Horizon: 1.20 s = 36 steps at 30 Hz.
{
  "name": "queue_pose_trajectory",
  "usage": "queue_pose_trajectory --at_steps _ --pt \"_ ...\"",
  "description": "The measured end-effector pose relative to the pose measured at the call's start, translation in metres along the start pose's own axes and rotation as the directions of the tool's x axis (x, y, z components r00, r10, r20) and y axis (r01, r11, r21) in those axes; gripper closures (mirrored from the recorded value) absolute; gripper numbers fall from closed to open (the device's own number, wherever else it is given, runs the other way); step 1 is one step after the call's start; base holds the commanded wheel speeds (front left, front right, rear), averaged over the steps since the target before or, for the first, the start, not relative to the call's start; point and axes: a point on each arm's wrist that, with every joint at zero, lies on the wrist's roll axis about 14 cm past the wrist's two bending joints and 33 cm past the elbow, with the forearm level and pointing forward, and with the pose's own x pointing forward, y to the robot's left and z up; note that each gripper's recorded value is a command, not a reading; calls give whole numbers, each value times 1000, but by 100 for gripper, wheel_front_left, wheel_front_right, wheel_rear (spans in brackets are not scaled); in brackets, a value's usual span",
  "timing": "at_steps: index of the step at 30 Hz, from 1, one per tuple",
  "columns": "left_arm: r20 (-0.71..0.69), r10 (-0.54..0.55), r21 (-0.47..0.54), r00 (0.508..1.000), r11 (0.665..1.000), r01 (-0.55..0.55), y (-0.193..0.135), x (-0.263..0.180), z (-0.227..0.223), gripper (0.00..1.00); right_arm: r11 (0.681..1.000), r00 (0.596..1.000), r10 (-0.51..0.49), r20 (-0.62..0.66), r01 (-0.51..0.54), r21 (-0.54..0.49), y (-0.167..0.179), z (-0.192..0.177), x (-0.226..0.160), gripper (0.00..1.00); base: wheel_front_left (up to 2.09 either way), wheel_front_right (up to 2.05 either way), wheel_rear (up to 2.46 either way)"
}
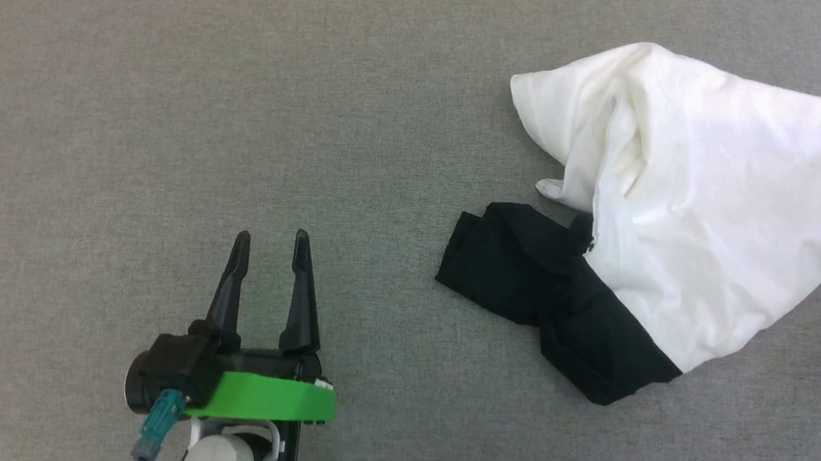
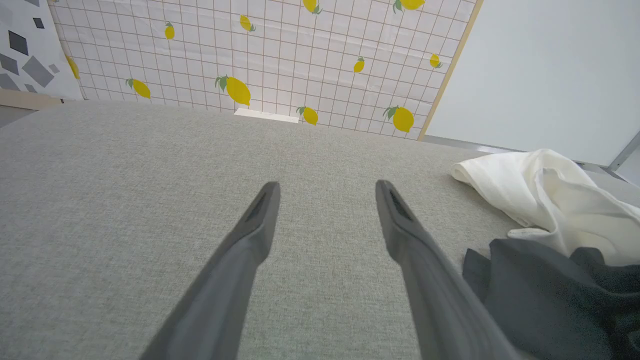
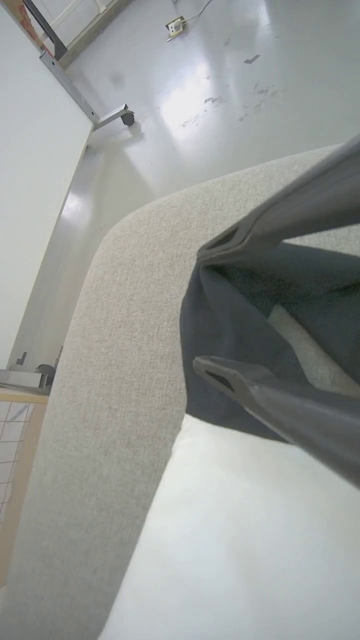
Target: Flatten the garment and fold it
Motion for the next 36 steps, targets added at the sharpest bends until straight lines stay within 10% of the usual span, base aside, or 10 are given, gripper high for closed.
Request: queue_pose_trajectory --at_steps 10,25,36 --pt "47 -9 -8 999 1000 9 -5 -16 19 0 968 926 16 378 -109 227 28 88 -66 0 0 0 0" --pt "37 -201 57 979 978 199 -53 -29 34 0 916 898 -94 429 -91 390 23 42 -175 0 0 0 0" --pt "-484 -412 65 772 863 501 -117 -8 -56 0 916 907 -65 417 -111 384 34 42 -162 0 0 0 0"
